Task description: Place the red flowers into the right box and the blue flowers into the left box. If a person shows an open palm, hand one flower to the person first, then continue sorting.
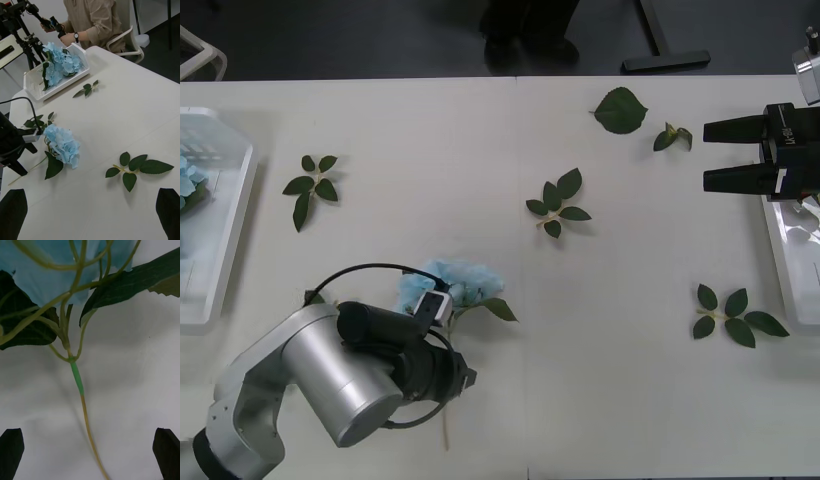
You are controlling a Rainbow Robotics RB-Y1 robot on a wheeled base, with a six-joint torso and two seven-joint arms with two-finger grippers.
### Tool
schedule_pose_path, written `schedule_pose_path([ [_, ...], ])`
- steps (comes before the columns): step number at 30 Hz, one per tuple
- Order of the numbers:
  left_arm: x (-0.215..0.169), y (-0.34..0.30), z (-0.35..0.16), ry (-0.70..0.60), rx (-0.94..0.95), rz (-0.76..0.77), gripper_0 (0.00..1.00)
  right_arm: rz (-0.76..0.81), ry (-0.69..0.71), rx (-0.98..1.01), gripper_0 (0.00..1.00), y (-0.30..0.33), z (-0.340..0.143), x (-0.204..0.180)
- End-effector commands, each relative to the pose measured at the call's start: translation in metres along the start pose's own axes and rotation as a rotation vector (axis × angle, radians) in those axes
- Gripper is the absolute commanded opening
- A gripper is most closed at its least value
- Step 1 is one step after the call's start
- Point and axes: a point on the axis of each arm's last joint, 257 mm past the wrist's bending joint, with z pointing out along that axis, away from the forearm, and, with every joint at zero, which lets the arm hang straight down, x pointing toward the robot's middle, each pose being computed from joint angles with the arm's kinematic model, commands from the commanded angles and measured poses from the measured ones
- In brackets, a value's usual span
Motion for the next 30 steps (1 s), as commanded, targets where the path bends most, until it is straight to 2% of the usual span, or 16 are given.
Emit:
schedule_pose_path([
  [1, -0.023, -0.023, 0.006, -0.048, -0.002, 0.022, 1.00, -0.012, 0.035, 0.008, 1.00, 0.003, -0.009, 0.001],
  [10, -0.040, -0.020, 0.007, -0.096, -0.058, 0.078, 1.00, -0.011, 0.029, 0.000, 1.00, 0.004, -0.009, -0.001],
  [25, -0.051, -0.014, 0.023, -0.117, -0.076, 0.090, 1.00, -0.008, 0.023, -0.007, 1.00, 0.007, -0.008, -0.003],
  [27, -0.049, -0.015, 0.024, -0.115, -0.077, 0.095, 0.70, -0.009, 0.021, -0.008, 1.00, 0.007, -0.008, -0.004],
  [28, -0.050, -0.016, 0.024, -0.117, -0.077, 0.098, 0.50, -0.009, 0.021, -0.008, 1.00, 0.007, -0.008, -0.004],
  [30, -0.050, -0.016, 0.024, -0.119, -0.077, 0.099, 0.32, -0.008, 0.020, -0.006, 1.00, 0.006, -0.009, -0.003],
])
